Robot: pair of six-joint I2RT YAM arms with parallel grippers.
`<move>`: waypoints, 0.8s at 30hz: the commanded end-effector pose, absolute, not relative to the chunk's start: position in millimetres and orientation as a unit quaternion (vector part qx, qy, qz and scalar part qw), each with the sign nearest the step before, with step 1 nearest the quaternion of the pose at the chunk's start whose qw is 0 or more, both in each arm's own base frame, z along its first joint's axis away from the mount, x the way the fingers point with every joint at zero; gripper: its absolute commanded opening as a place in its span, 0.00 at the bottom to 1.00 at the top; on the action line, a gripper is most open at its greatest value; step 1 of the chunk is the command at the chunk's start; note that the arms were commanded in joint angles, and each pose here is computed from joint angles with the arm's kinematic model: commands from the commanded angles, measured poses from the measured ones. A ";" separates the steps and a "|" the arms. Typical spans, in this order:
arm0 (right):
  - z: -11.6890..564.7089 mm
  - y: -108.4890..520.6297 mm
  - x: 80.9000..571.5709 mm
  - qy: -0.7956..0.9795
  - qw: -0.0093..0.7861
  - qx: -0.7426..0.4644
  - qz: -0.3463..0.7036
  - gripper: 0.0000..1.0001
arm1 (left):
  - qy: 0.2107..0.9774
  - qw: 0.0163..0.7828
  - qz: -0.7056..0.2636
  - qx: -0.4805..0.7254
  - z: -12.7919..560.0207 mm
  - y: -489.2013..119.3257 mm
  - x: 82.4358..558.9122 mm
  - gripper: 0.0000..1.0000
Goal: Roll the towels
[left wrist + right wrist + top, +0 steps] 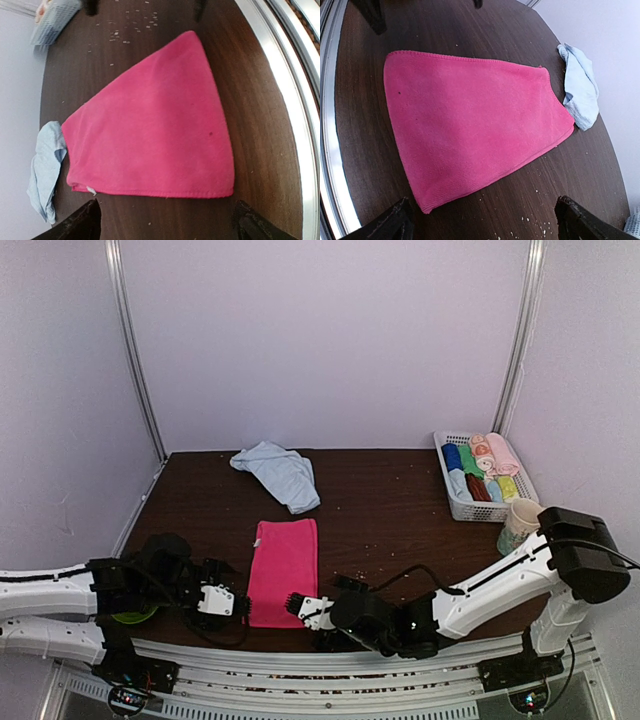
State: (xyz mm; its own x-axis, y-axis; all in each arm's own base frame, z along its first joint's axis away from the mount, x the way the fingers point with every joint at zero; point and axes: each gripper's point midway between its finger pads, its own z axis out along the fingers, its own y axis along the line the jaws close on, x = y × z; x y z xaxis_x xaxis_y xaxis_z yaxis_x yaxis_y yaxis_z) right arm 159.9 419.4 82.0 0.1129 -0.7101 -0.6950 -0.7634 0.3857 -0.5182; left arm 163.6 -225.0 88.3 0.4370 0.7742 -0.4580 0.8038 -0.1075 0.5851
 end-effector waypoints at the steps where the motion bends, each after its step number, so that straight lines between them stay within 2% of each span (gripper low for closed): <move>1: 97.9 413.8 164.3 0.663 0.518 -0.540 0.024 1.00 | 0.519 0.382 0.035 0.764 64.5 -238.4 167.7 0.93; 5: 86.1 414.6 160.8 0.651 0.511 -0.561 0.012 1.00 | 0.516 0.352 0.062 0.779 42.4 -240.3 166.0 0.92; 10: 67.1 426.5 154.5 0.625 0.503 -0.597 -0.015 0.99 | 0.515 0.361 0.058 0.775 42.6 -242.9 166.0 0.89; 16: 47.0 438.6 149.7 0.597 0.483 -0.637 -0.061 0.97 | 0.522 0.348 0.055 0.777 36.6 -245.6 165.4 0.76; 22: 40.1 444.8 147.0 0.589 0.473 -0.652 -0.060 0.93 | 0.525 0.335 0.056 0.780 26.1 -244.5 162.3 0.66; 24: 36.6 446.5 146.0 0.587 0.465 -0.660 -0.063 0.87 | 0.525 0.336 0.053 0.780 25.4 -244.1 160.6 0.54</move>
